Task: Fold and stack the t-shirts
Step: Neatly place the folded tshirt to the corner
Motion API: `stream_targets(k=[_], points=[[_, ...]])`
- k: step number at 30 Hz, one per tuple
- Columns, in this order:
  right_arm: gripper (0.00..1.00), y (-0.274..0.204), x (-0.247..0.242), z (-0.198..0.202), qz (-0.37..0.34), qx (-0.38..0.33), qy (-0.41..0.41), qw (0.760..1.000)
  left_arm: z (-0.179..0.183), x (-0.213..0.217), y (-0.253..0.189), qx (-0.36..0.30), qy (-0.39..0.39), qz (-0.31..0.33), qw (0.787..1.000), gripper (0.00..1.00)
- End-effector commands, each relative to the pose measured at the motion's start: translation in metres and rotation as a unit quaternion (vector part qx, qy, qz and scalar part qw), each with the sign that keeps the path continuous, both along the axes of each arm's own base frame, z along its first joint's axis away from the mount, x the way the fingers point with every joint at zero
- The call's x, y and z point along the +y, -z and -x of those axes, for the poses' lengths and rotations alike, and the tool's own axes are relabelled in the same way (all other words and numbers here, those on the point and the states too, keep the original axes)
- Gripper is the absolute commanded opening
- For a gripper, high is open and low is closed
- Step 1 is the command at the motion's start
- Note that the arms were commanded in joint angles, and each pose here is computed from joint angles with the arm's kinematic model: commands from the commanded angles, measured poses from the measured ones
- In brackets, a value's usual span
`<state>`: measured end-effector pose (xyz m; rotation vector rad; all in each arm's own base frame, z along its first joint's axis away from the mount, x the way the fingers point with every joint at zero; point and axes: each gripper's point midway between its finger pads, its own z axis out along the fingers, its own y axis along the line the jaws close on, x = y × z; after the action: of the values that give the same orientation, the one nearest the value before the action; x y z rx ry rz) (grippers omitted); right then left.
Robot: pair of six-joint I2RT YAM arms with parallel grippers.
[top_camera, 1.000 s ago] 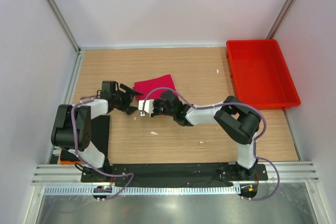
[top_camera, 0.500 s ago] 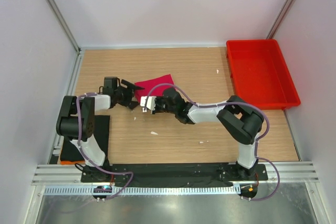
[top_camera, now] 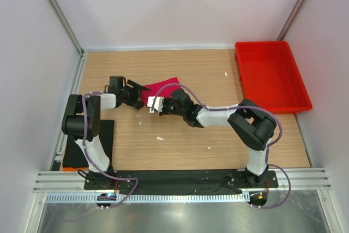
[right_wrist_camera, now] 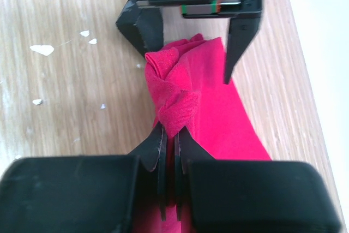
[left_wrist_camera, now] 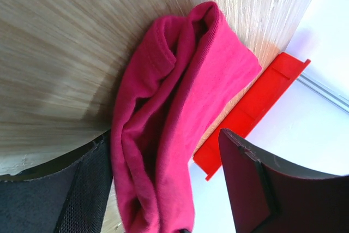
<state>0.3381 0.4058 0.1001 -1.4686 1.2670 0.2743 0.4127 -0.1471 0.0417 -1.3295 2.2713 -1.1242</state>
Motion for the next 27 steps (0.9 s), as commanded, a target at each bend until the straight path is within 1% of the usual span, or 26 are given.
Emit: stream_targets(k=[1,10,13,16,17,19,20,22,23,24,25,26,27], points=[[0.01,-0.073,0.008,-0.012,-0.084,-0.048,0.005,0.995,0.009,0.011,0.030,0.039,-0.002,-0.038,0.999,0.74],[0.01,-0.069,0.011,-0.013,-0.092,-0.033,0.003,0.995,-0.007,0.008,0.037,0.022,0.015,-0.044,0.999,0.65],[0.01,-0.070,0.008,-0.015,-0.094,-0.033,0.007,0.995,-0.008,0.009,0.041,0.025,0.014,-0.045,0.999,0.60],[0.01,-0.068,0.006,-0.015,-0.092,-0.028,0.010,0.995,-0.007,0.007,0.048,0.025,0.017,-0.041,0.999,0.49],[0.02,-0.068,0.004,-0.015,-0.093,-0.026,0.014,0.995,-0.008,0.008,0.049,0.024,0.016,-0.041,0.999,0.37],[0.06,-0.068,0.000,-0.016,-0.093,-0.015,0.028,0.995,-0.013,0.008,0.047,0.015,0.027,-0.050,0.998,0.20],[0.21,-0.069,-0.002,-0.016,-0.092,-0.011,0.034,0.995,-0.015,0.009,0.045,0.006,0.041,-0.063,0.997,0.00],[0.41,-0.072,-0.011,-0.016,-0.093,0.008,0.062,0.994,-0.020,0.012,0.037,0.000,0.052,-0.083,0.995,0.00],[0.65,-0.074,-0.015,-0.016,-0.094,0.016,0.074,0.993,-0.021,0.014,0.032,-0.007,0.059,-0.096,0.994,0.00],[0.75,-0.069,-0.022,-0.012,-0.085,0.029,0.086,0.992,-0.020,0.018,0.023,-0.016,0.074,-0.119,0.990,0.00],[0.82,-0.081,-0.033,-0.015,-0.091,0.028,0.121,0.988,-0.016,0.023,0.018,-0.011,0.077,-0.136,0.988,0.00],[0.89,-0.078,-0.045,-0.014,-0.088,0.057,0.157,0.982,-0.015,0.027,0.012,-0.015,0.077,-0.150,0.986,0.00],[0.93,-0.079,-0.055,-0.012,-0.095,0.072,0.185,0.976,-0.011,0.030,0.007,-0.019,0.080,-0.163,0.983,0.00]])
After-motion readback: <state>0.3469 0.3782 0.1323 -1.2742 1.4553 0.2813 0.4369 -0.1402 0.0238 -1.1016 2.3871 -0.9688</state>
